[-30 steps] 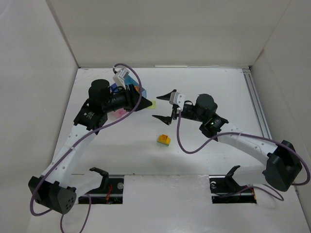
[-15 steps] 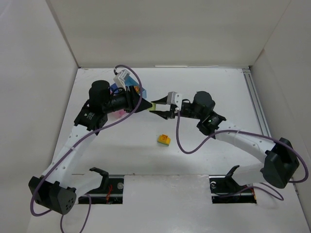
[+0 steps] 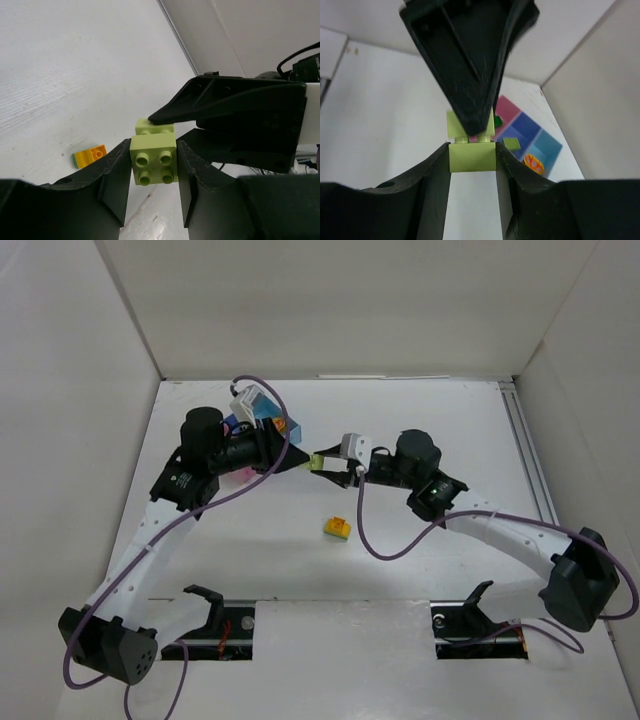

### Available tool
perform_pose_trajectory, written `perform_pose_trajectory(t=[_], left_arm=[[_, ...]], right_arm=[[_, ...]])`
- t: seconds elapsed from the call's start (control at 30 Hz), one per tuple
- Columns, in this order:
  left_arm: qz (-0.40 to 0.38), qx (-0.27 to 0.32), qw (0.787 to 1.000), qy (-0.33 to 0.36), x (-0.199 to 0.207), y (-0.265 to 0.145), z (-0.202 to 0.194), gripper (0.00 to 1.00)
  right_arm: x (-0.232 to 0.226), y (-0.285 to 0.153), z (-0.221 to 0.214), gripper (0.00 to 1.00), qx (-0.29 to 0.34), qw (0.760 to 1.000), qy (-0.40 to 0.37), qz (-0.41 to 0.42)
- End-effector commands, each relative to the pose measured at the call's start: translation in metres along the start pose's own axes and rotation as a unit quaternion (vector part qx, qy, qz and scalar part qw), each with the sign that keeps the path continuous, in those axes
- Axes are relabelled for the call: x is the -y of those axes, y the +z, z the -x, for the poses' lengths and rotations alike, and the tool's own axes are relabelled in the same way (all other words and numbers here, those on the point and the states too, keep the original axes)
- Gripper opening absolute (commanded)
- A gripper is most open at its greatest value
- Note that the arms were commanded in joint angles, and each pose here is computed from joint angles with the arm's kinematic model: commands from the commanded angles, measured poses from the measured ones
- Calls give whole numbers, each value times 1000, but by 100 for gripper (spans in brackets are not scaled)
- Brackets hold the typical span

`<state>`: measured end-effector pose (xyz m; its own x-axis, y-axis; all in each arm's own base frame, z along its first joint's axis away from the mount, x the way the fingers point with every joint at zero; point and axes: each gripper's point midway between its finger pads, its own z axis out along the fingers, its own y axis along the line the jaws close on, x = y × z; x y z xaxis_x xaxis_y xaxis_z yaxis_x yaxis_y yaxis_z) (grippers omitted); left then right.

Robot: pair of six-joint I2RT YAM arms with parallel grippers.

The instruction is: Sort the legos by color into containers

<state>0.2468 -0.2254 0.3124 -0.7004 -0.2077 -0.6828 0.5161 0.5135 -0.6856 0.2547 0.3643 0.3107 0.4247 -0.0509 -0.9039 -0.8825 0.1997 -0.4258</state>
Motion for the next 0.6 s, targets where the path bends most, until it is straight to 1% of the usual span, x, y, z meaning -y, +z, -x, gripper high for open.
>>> perform_pose_trajectory(t=[0.0,0.03,0.13,0.17,0.2,0.23,0.3,0.37,0.4,0.43,0.47,0.5,0.57], left_arm=[[5,52,998,32,6,-16,27,0],[13,59,998,36,1,-17,30,0],[24,62,997,29,-6,-18,35,0],[30,67,997,28,-9,-19,40,0],[30,67,997,28,-10,-19,40,0],[35,72,996,26,-13,-21,42,0],[56,85,995,24,-20,-20,50,0],[102,85,991,-4,-40,-16,52,0],[162,109,981,-20,-63,-18,60,0],[197,112,973,-44,-75,-21,62,0],[229,118,965,-56,-88,-22,64,0],[282,126,948,-71,-114,-21,66,0],[332,131,929,-93,-133,-24,69,0]], right_arm=[[19,-24,-18,0,-57,997,2,-49],[20,-28,-27,0,-68,996,8,-54],[21,-39,-34,0,-81,994,14,-75],[30,-44,-32,0,-83,992,15,-93],[32,-49,-40,0,-92,990,18,-102],[33,-50,-36,0,-89,991,15,-103],[36,-52,-38,0,-90,990,16,-105],[36,-54,-41,0,-96,989,25,-109],[40,-55,-43,0,-102,987,29,-123],[44,-55,-44,0,-105,985,29,-130],[46,-55,-51,0,-114,982,46,-141],[55,-57,-54,0,-122,977,51,-165],[66,-59,-58,0,-134,971,60,-189]])
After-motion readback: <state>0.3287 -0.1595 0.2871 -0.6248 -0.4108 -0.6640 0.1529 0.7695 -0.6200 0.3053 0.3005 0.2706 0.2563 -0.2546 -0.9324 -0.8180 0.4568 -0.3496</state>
